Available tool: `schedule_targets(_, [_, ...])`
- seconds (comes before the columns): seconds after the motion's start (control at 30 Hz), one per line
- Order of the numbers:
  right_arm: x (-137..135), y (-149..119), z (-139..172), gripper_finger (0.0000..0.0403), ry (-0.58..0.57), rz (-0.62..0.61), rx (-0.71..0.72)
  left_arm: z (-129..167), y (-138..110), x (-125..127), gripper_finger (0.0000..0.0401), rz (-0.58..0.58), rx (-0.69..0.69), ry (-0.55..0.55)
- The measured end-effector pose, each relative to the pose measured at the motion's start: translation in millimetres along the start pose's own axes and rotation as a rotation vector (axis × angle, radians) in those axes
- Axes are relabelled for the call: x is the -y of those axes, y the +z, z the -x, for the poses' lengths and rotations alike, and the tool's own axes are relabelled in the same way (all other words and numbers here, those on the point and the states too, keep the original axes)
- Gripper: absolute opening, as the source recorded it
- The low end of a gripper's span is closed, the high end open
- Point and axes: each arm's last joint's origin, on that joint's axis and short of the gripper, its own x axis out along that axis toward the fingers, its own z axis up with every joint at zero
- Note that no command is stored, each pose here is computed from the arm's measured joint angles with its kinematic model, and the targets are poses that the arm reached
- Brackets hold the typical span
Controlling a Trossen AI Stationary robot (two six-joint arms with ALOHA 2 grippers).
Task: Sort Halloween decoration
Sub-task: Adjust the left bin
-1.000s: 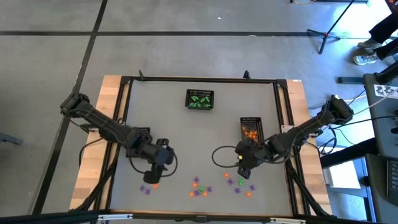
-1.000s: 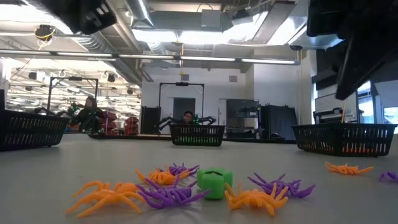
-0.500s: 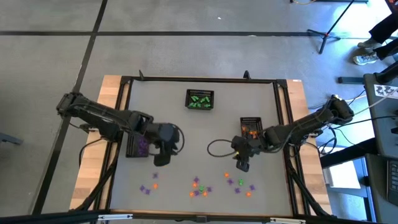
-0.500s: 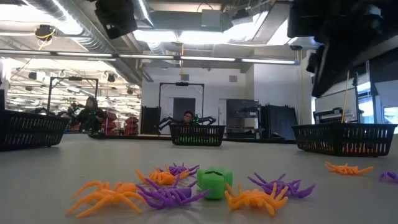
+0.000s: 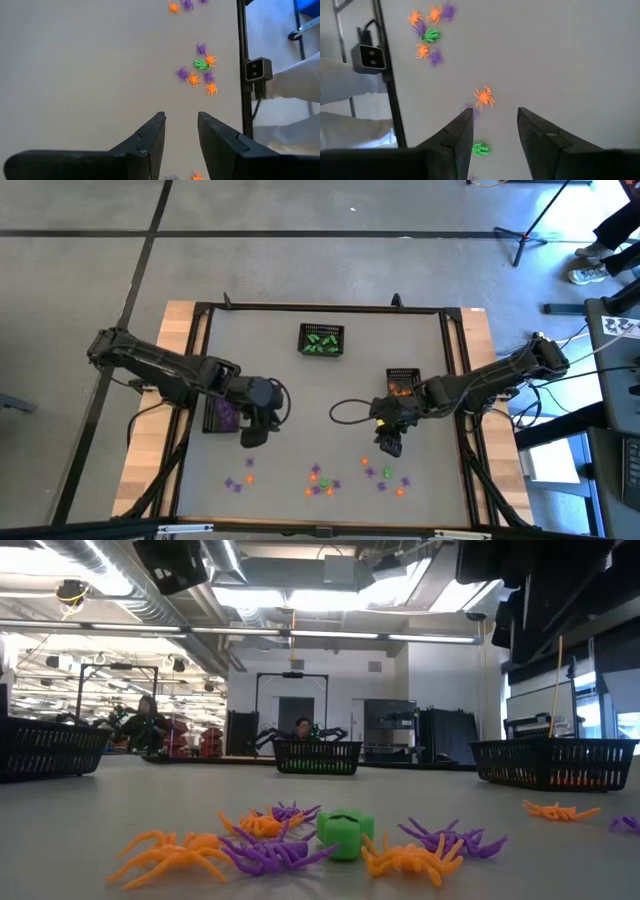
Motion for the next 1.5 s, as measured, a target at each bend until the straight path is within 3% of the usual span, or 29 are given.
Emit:
schedule_targets(0.23, [5,-1,-6,0.015,-0.138,0.071,0.045,0,-5,0,0.011,-0.068,0.004,0.122])
schedule_targets(0.4, [7,-1,-19,0.015,-0.16,0.047,0.009,-2,-13,9,0.011,-0.082,-0.025,0.102])
schedule_targets(0.6, [6,-3,-26,0.015,-0.134,0.021,-0.047,-2,-31,18,0.011,-0.12,-0.175,0.055])
schedule_targets(0.7, [5,-5,-26,0.015,-0.142,0.033,-0.042,-4,-44,16,0.011,-0.107,-0.243,0.055])
schedule_targets(0.8, [4,-6,-26,0.015,-0.152,0.048,-0.045,-14,-61,9,0.011,-0.073,-0.208,-0.05])
schedule_targets(0.93, [5,-7,-26,0.015,-0.153,0.019,-0.05,-23,-91,-4,0.011,0.086,-0.115,-0.151])
schedule_targets(1.07, [2,-9,-26,0.015,-0.103,-0.083,-0.098,-16,-104,-4,0.0108,0.251,-0.088,-0.203])
schedule_targets(1.27, [-7,-2,-20,0.015,-0.032,-0.122,-0.104,-8,-116,1,0.0073,0.196,-0.171,-0.149])
schedule_targets(1.5, [-9,3,-18,0.015,-0.064,-0.112,-0.034,-15,-119,0,0.0064,0.124,-0.186,-0.088])
